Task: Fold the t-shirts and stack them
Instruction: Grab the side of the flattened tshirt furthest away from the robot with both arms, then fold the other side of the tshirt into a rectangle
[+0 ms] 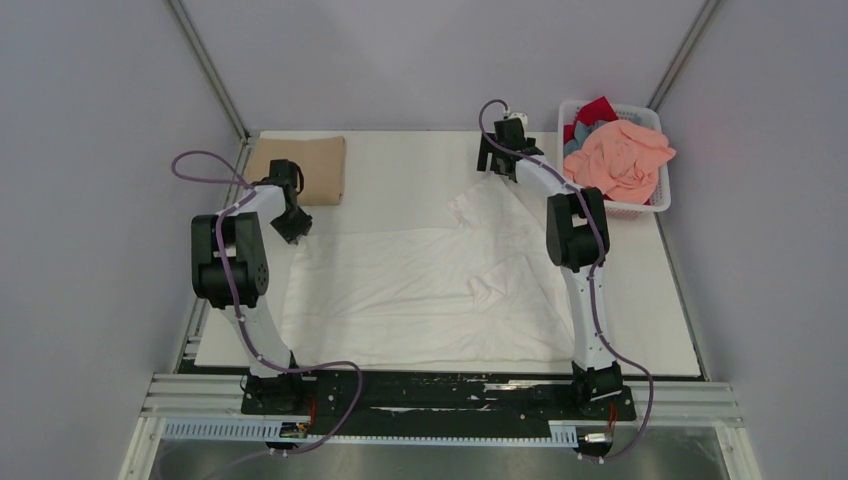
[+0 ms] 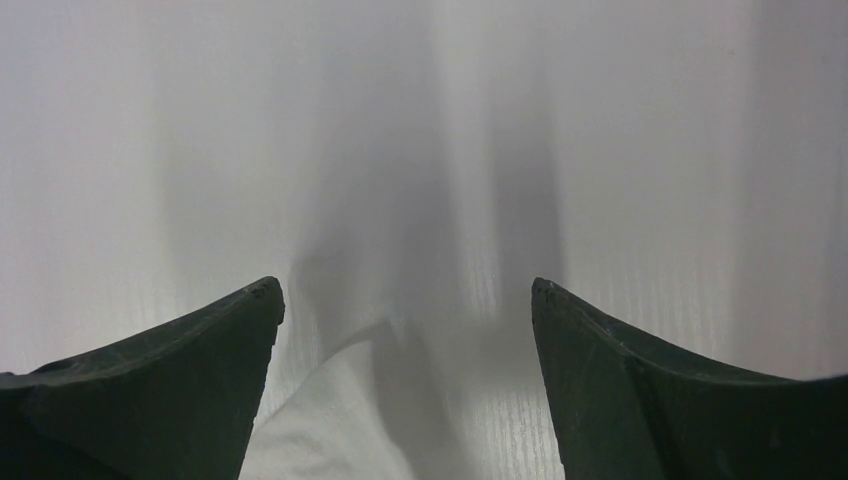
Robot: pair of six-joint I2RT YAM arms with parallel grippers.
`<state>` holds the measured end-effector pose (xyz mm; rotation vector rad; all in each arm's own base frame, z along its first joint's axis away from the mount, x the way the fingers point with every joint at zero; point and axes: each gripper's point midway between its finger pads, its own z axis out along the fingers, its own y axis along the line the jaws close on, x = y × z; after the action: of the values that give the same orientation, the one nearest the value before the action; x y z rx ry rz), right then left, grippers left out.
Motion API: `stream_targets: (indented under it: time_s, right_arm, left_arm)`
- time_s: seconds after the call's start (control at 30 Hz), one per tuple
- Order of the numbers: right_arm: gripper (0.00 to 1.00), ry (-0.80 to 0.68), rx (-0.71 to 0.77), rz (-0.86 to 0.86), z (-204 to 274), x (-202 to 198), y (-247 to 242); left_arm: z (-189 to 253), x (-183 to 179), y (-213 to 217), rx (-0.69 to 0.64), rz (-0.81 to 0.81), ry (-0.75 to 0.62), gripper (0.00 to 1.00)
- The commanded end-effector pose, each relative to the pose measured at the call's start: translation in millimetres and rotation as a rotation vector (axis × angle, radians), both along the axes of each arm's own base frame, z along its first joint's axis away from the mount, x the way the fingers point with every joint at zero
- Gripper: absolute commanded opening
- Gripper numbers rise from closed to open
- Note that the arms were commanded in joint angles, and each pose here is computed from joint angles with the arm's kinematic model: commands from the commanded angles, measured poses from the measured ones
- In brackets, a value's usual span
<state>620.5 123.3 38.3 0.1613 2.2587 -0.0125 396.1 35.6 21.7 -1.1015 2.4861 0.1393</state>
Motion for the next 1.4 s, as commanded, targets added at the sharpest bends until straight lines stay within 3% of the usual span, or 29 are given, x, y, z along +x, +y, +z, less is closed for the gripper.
stream_targets:
  time_s: [0.0, 0.07, 0.23, 0.43, 0.57, 0.6, 0.83, 1.37]
  right_arm:
    - [0.90, -0.013, -0.011, 0.038, 5.2, -0.5, 7.7]
    - [0.87, -0.001, -0.022, 0.065, 1.7, -5.3, 12.5]
    - [0.76, 0.029, -0.059, 0.118, -11.7, -12.8, 22.2]
    - [0.34, 0.042, -0.027, 0.103, -5.7, -24.4, 25.2]
    - [0.04, 0.002, -0.029, 0.096, 21.2, -27.0, 27.3]
    - [0.00, -0.014, -0.029, 0.097, 30.3, -25.8, 27.5]
    - [0.00, -0.089, -0.032, 0.164, 89.0, -49.3, 40.3]
    - [0.00, -0.066, 0.005, 0.142, 123.5, -211.0, 23.4]
  left_arm:
    - [-11.9, -7.7, -18.1, -0.043, -0.051, 0.040, 0.24]
    - [-11.7, -6.7, -19.6, -0.051, -0.056, 0.030, 0.03]
    - [-4.6, -3.9, -16.1, -0.026, -0.064, -0.008, 0.00]
    - [16.7, -1.6, -15.8, -0.016, -0.086, -0.102, 0.00]
    - [23.1, -0.8, -25.2, -0.057, -0.117, -0.149, 0.00]
    - [22.0, -2.6, -27.2, -0.064, -0.122, -0.150, 0.00]
    - [35.6, -10.0, -33.4, -0.087, -0.138, -0.208, 0.00]
    - [59.6, -68.2, -35.7, -0.049, -0.074, -0.298, 0.00]
